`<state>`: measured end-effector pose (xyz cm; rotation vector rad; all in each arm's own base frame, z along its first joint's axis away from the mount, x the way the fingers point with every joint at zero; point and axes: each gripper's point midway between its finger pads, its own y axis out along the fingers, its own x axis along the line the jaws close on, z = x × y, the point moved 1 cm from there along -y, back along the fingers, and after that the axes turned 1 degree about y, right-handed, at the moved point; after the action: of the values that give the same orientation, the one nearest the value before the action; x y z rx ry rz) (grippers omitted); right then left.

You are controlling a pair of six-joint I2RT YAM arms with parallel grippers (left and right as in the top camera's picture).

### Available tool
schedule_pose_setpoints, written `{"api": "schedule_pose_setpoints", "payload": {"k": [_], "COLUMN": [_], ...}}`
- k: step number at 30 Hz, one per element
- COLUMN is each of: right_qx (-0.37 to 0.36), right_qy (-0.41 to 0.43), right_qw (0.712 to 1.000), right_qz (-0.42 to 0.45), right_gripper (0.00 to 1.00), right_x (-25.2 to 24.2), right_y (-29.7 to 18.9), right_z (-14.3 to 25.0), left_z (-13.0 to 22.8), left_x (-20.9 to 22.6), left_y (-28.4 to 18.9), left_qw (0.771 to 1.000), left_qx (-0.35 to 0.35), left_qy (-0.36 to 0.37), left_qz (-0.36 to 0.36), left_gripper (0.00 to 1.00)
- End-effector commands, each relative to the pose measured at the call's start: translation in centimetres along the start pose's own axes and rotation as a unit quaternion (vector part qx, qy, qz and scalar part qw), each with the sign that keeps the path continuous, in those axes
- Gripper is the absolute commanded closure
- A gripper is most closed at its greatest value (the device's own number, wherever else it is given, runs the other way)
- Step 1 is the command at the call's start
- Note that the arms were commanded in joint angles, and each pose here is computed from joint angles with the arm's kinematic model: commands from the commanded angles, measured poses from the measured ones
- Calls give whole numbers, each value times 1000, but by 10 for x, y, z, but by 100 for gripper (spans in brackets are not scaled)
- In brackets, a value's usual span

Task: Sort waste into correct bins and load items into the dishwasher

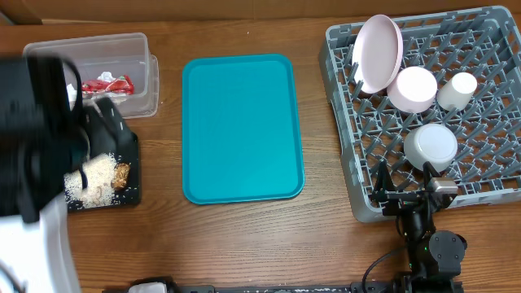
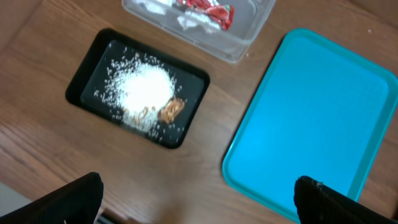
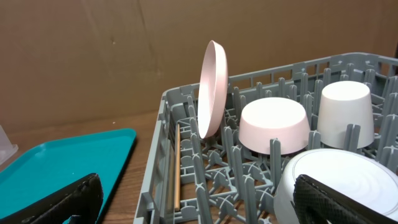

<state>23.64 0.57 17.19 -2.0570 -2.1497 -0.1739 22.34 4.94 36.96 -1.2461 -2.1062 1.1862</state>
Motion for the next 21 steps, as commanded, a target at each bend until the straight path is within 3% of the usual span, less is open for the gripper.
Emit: {"api": "schedule_pose_setpoints", "payload": {"k": [1,14,18,21], "right_qx": [-4,-4,-4,-4], "right_qy": [-2,-2,-2,-2], "right_qw": [1000,1000,1000,1000], "right_qz": [1,1,1,1], "right_gripper": [0,0,0,0], "right_x": [-1,-1,-1,-1], "right_y": [0,0,0,0], "right_z": [1,1,1,1], "left_z": [23,128,113,104], "left_x": [14,57,24,-11], "left_y": [-12,0,-4,-7], "left_qw": [1000,1000,989,965], "left_qx": [-12,-9,-83,-137], "left_qy": [-5,-8,-12,49], "left_qz": [1,5,119,220], "left_gripper": [0,0,0,0]}}
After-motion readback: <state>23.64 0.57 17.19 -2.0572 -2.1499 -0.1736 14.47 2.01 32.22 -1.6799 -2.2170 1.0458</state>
